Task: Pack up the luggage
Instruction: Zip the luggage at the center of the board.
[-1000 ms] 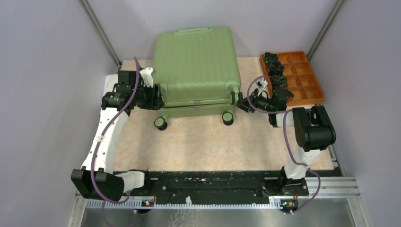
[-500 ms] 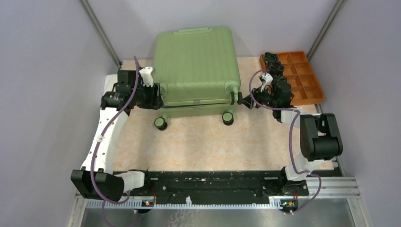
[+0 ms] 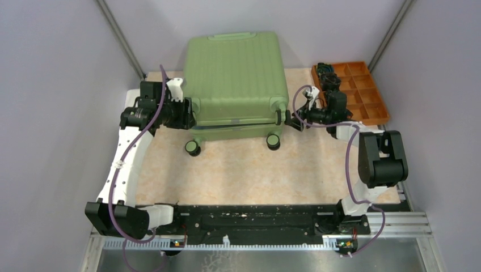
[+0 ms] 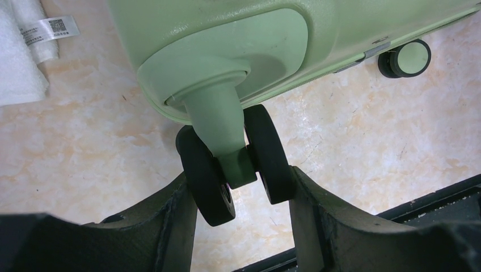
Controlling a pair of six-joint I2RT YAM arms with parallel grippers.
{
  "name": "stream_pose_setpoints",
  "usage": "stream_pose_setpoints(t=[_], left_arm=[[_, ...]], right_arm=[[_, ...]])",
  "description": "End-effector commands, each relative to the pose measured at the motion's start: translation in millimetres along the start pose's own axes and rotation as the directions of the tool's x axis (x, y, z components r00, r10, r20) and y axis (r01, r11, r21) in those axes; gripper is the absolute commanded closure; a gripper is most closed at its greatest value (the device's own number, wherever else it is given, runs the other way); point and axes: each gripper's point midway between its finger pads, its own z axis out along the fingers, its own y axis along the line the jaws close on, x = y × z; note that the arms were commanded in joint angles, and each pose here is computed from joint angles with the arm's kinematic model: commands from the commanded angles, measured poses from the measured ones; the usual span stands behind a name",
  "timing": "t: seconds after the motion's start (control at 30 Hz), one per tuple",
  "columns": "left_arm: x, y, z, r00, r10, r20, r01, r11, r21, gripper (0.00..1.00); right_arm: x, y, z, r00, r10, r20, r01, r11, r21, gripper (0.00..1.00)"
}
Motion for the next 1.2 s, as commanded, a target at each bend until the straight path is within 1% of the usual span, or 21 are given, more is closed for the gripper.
stream_pose_setpoints(t=[0.0,0.13,0.37,0.53,0.7,0.83,0.87,0.93,1.0,1.13,1.17], left_arm=[[-77,-22,-26,0.953,0.104,0.285,-0.125,0.991,0.054,1.00],[-74,-22,-25,0.954,0.104,0.281,-0.125,0.990,0.058,1.00],[-75,-22,-27,0.952,0.111,0.285,-0.131,0.990,0.052,1.00],[-74,-22,-28,0.952,0.113,0.284,-0.132,0.990,0.051,1.00],[-76,-23,-28,0.953,0.112,0.281,-0.132,0.990,0.054,1.00],[-76,-22,-28,0.954,0.113,0.278,-0.133,0.990,0.052,1.00],[-77,-22,-29,0.953,0.116,0.280,-0.135,0.989,0.051,1.00],[-76,-22,-28,0.954,0.117,0.278,-0.136,0.989,0.051,1.00],[-76,-22,-27,0.954,0.117,0.275,-0.136,0.989,0.051,1.00],[-75,-22,-27,0.955,0.118,0.273,-0.138,0.989,0.054,1.00],[-74,-22,-28,0.954,0.120,0.274,-0.139,0.989,0.053,1.00]], right_arm=[[-8,18,2,0.999,-0.040,0.013,0.041,0.989,-0.143,0.41],[-7,25,-1,0.999,-0.034,0.010,0.035,0.987,-0.157,0.41],[-9,23,5,1.000,-0.015,0.013,0.017,0.983,-0.181,0.41],[-15,19,12,0.999,-0.017,0.039,0.024,0.982,-0.186,0.44],[-19,14,20,0.999,-0.020,0.036,0.027,0.978,-0.206,0.51],[-24,15,23,0.998,-0.030,0.060,0.043,0.973,-0.227,0.53],[-24,18,24,0.998,-0.022,0.061,0.036,0.971,-0.237,0.56],[-22,22,25,0.998,-0.026,0.052,0.038,0.968,-0.249,0.64],[-21,25,24,0.998,-0.028,0.052,0.041,0.967,-0.252,0.75],[-21,31,21,0.998,-0.026,0.048,0.037,0.969,-0.244,0.98],[-21,31,20,0.999,-0.023,0.046,0.033,0.973,-0.230,1.00]])
